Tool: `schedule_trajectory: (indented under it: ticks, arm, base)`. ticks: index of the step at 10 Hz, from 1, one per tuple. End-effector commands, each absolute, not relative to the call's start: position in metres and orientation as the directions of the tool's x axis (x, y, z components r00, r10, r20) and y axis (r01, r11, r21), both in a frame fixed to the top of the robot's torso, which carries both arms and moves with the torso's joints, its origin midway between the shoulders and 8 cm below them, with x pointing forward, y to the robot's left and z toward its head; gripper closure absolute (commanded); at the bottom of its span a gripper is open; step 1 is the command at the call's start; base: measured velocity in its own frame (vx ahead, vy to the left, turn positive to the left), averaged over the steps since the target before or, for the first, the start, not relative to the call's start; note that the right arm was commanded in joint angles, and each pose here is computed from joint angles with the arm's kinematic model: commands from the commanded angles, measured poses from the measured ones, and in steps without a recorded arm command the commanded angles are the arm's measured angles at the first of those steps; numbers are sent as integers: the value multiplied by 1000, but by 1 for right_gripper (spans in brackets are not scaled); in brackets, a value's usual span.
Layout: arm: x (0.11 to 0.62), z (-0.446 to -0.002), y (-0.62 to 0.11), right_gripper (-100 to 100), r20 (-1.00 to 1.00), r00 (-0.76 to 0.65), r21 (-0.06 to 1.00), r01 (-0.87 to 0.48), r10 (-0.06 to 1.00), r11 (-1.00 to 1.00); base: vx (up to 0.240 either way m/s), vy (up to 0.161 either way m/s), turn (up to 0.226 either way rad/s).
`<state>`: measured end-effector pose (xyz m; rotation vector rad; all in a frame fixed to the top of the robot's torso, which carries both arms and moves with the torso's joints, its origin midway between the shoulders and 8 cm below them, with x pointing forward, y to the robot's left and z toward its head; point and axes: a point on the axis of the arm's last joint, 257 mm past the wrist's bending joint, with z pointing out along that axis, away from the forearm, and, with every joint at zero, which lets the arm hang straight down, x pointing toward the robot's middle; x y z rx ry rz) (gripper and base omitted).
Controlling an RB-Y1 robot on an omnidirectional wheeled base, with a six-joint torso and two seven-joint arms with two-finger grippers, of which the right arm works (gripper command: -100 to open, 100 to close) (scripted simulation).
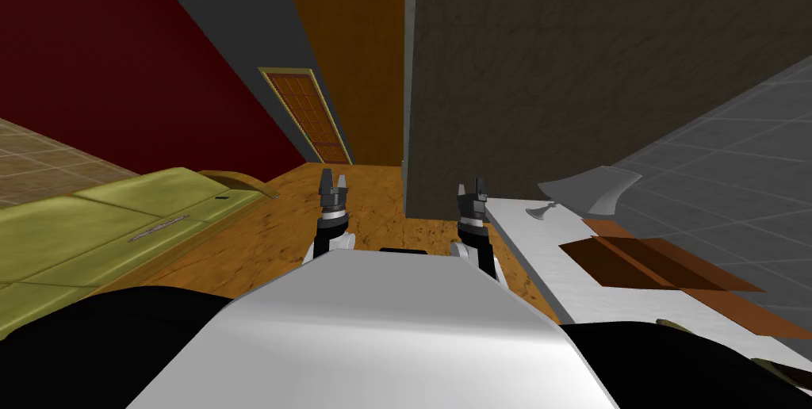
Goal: Push the door open
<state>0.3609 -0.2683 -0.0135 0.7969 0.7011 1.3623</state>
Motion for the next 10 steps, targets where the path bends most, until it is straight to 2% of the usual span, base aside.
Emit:
schedule_trajectory:
  ticks: [1,10]
  arm:
    - [362,-20,-268,-100,60,70,830,-557,996,-10]
    - [364,-58,-271,-100,289,-16,819,-514,957,-256]
  base:
    - [109,65,-62]
    - [74,134,-50]
